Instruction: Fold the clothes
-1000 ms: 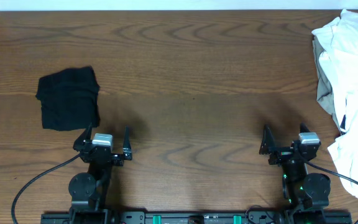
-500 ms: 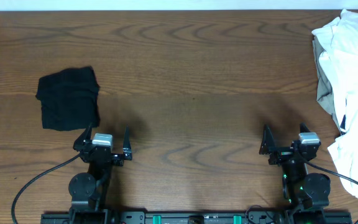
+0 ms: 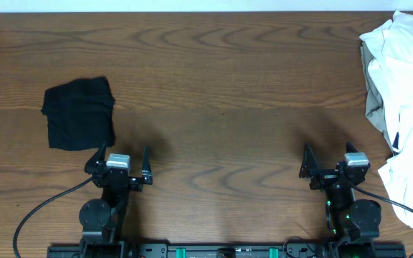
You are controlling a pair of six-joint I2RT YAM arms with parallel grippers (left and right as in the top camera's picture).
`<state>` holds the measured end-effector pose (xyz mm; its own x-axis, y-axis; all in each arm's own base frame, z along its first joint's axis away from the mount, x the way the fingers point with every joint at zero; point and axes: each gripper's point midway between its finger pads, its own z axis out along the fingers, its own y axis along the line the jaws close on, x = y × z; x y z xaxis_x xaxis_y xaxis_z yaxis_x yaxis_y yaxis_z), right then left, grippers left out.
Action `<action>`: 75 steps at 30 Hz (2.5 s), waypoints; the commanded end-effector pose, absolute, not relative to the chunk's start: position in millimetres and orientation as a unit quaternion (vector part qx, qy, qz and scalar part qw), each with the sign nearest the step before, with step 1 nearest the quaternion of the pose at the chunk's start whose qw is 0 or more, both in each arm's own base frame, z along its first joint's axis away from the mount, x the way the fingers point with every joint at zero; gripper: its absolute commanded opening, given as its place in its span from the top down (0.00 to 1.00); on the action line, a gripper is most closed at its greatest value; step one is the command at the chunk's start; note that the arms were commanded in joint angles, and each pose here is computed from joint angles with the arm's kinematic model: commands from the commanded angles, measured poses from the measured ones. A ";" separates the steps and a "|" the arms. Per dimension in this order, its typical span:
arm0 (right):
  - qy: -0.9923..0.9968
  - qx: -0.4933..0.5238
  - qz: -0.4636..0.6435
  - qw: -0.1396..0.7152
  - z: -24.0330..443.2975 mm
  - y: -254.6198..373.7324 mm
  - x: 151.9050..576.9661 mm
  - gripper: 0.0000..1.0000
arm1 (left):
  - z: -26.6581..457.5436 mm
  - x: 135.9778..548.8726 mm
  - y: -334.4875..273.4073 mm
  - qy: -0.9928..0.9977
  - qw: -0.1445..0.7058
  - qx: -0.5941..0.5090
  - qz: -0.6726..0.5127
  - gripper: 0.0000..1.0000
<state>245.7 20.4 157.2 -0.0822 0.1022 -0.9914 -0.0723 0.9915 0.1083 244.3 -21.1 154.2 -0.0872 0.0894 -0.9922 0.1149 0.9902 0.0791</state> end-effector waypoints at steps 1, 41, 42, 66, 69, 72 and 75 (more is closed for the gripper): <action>0.733 0.007 0.059 0.678 156.7 19.0 245.5 0.01 | 140.8 243.2 -24.1 0.751 0.656 0.069 -0.022 0.02; 0.733 0.007 0.059 0.678 156.6 19.0 245.5 0.01 | 140.1 243.1 -24.2 0.752 0.655 0.069 -0.022 0.02; 0.733 0.007 0.059 0.678 156.6 19.0 245.5 0.01 | 140.0 243.1 -24.2 0.752 0.655 0.069 -0.022 0.02; 0.766 0.063 0.048 0.638 184.6 3.4 229.2 0.01 | 193.3 241.7 -24.3 0.764 0.638 -0.015 -0.095 0.02; 0.779 0.083 0.037 0.621 194.3 -3.3 224.5 0.01 | 201.7 243.9 -24.4 0.782 0.615 -0.017 -0.093 0.02; 0.801 0.104 0.028 0.589 199.5 -8.9 220.8 0.01 | 211.8 247.2 -24.5 0.807 0.583 -0.020 -0.091 0.02; 0.828 0.112 0.022 0.549 203.0 -9.9 221.1 0.01 | 217.7 250.4 -24.7 0.836 0.541 -0.023 -0.088 0.02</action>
